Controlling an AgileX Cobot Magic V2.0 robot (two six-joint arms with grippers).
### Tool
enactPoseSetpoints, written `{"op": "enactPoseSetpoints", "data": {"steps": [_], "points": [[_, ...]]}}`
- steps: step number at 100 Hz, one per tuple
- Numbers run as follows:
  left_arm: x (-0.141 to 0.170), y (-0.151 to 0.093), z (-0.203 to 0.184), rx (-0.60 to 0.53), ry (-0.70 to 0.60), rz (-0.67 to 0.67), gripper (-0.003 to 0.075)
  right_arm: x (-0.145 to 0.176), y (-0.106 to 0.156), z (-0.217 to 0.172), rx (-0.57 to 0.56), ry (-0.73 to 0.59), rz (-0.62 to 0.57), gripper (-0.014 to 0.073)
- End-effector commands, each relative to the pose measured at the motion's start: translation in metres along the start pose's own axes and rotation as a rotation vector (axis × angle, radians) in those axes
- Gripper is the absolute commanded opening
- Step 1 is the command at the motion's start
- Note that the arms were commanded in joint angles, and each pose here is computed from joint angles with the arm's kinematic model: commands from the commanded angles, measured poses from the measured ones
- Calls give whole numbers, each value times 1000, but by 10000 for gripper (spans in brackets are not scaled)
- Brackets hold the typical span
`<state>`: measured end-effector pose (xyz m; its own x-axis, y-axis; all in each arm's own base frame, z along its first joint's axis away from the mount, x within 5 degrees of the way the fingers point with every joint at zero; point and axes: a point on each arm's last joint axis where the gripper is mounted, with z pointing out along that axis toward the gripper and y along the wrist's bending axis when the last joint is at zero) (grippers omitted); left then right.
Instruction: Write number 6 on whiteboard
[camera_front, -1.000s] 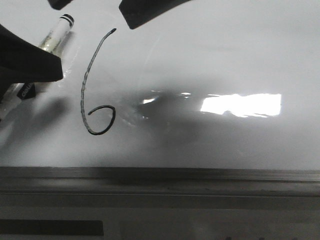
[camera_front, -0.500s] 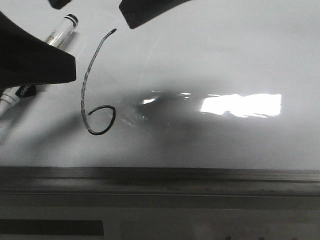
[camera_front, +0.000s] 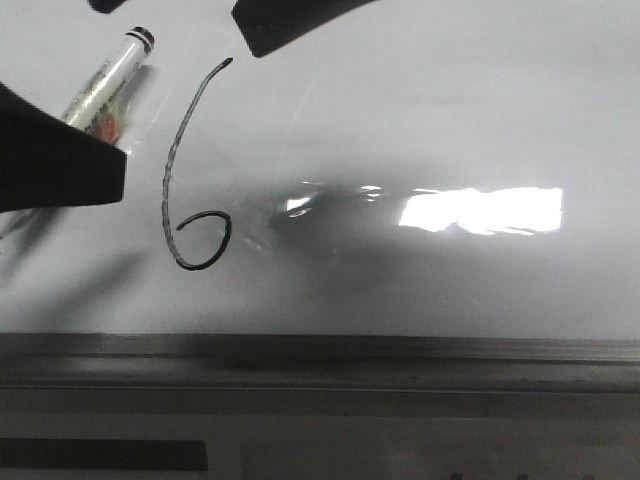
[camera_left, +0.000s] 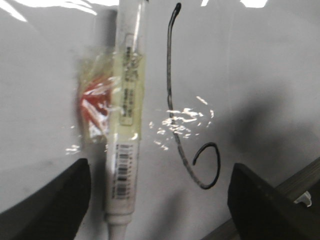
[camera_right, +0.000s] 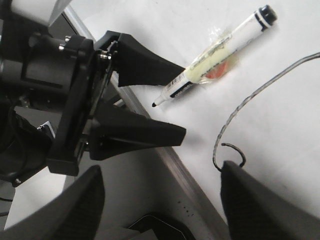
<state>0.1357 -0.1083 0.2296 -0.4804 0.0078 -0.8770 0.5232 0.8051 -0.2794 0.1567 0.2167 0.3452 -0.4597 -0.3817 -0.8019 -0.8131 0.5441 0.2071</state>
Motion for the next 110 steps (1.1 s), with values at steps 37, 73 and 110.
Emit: {"op": "enactPoseSetpoints", "data": {"steps": [37, 73, 110], "points": [[-8, 5, -48, -83, -71, 2, 555, -14, 4, -11, -4, -97, -9, 405], [-17, -3, -107, 30, -361, 7, -21, -13, 5, -26, 14, -142, -43, -64], [-2, 5, -156, 29, -527, 42, -20, 58, -3, -84, 119, -413, -132, -64]]}}
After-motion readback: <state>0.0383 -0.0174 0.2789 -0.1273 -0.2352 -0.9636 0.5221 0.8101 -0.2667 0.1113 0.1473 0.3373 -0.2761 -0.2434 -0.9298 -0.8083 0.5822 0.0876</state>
